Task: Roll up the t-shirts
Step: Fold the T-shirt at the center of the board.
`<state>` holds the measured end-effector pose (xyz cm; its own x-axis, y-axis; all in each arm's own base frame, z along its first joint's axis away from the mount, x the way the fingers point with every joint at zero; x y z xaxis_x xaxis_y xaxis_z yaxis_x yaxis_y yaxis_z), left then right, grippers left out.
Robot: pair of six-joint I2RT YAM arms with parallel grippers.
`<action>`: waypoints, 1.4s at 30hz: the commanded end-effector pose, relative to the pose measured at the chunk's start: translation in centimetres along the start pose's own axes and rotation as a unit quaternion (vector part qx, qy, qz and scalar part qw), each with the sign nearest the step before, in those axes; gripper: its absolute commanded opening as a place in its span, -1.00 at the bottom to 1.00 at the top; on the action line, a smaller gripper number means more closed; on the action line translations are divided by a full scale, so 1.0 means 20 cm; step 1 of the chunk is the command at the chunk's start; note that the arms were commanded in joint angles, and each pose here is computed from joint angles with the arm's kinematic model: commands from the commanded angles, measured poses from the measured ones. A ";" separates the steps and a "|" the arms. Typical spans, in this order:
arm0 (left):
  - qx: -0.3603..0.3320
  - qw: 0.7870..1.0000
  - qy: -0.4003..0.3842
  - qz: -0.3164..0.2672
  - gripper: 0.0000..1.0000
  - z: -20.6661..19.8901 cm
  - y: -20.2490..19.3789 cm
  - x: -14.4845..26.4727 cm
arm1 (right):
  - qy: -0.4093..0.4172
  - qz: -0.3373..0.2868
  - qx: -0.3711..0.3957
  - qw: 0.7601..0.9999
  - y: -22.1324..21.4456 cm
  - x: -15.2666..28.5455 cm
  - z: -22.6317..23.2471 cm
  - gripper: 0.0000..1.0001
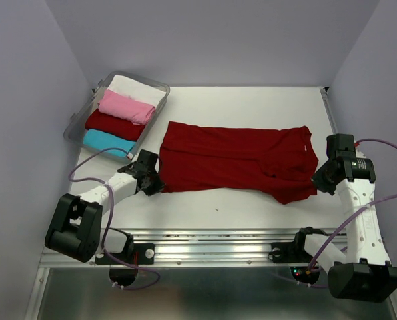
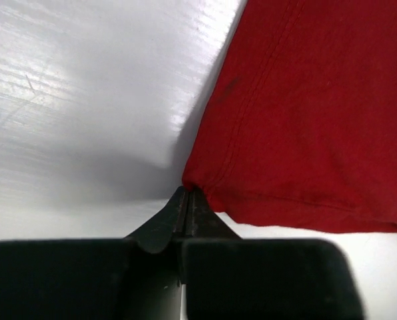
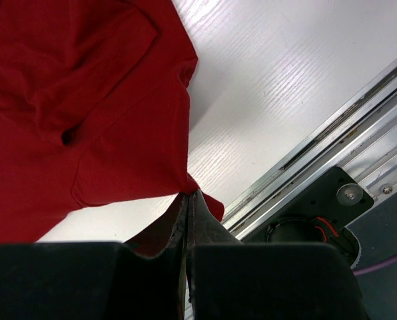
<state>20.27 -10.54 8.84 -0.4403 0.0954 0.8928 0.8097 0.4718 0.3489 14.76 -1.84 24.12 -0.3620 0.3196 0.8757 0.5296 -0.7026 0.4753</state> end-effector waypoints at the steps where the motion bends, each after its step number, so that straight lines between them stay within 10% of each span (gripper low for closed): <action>1: -0.009 1.000 0.021 -0.008 -1.00 0.02 0.00 -0.03 | 0.014 -0.022 -0.001 1.000 0.03 0.02 0.02 -0.99; 42: -0.036 0.994 -0.011 -0.100 -1.00 -0.27 0.39 0.11 | 0.030 -0.081 0.003 0.996 0.32 0.04 0.22 -0.99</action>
<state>25.54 -11.20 13.27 -0.5456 0.0418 0.8370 0.7681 0.4244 0.4795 18.66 -2.74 26.28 -0.3804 0.3571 0.8531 0.5186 -0.6814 0.5165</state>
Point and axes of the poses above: each gripper's point midway between its finger pads, its own x axis back along the fingers, its own z axis along the line the jaws close on, y = z × x, the point moved 8 cm from there along x, back along the fingers, and after that the axes turned 1 degree about -x, right-handed, at the moved point
